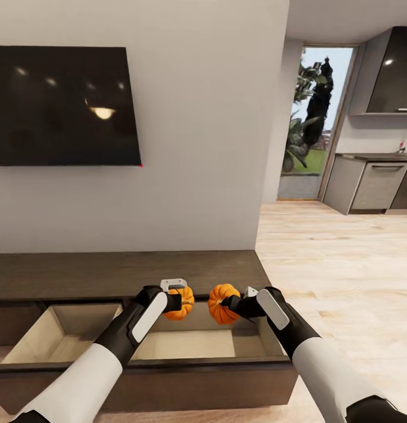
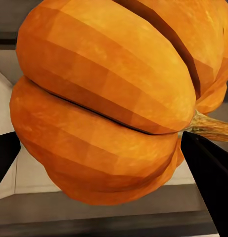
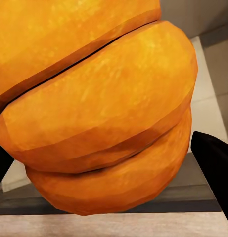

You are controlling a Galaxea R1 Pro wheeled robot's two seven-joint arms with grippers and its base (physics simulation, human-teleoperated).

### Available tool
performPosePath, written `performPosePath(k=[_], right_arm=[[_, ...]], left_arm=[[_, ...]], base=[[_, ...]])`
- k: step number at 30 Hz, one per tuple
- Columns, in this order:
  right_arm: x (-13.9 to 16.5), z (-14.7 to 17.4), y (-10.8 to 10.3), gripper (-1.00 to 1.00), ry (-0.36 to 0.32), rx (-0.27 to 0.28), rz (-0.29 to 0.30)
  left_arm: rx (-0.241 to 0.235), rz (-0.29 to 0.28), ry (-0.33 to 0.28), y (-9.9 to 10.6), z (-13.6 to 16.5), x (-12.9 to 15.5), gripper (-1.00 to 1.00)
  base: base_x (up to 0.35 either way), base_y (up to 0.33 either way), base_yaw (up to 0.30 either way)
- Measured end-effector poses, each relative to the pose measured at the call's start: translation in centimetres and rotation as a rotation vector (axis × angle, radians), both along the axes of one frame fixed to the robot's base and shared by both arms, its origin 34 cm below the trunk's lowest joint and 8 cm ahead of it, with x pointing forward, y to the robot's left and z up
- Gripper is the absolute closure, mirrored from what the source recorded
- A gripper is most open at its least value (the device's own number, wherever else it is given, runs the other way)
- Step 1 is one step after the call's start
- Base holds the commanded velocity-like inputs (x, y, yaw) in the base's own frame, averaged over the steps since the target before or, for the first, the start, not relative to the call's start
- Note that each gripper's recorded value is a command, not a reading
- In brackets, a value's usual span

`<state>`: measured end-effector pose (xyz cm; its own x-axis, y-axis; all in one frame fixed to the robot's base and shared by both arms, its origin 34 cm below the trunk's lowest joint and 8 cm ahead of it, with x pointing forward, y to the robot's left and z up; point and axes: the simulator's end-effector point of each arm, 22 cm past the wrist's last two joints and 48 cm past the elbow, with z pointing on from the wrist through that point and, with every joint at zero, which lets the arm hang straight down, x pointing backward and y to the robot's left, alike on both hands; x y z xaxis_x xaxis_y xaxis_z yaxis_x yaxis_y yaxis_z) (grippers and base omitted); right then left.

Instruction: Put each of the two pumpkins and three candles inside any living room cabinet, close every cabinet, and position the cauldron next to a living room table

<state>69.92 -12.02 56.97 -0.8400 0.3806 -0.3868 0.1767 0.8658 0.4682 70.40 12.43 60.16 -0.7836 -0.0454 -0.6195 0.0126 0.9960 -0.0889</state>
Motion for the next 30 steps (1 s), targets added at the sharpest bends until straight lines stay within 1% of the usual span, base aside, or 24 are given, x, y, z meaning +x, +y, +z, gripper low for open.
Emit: performPosePath(k=[21, 30], right_arm=[[-0.9, -4.4, -0.1, 1.00, -0.008, 0.000, 0.002], [-1.4, -6.3, -0.2, 1.00, -0.011, 0.000, 0.000]], left_arm=[[0.002, 0.001, 0.009, 0.0, -4.9, -1.2, 1.00], [0.007, -0.004, 0.026, 0.1, -7.3, -2.0, 1.00]], base=[[0.001, 0.000, 0.000], [0.000, 0.000, 0.000]])
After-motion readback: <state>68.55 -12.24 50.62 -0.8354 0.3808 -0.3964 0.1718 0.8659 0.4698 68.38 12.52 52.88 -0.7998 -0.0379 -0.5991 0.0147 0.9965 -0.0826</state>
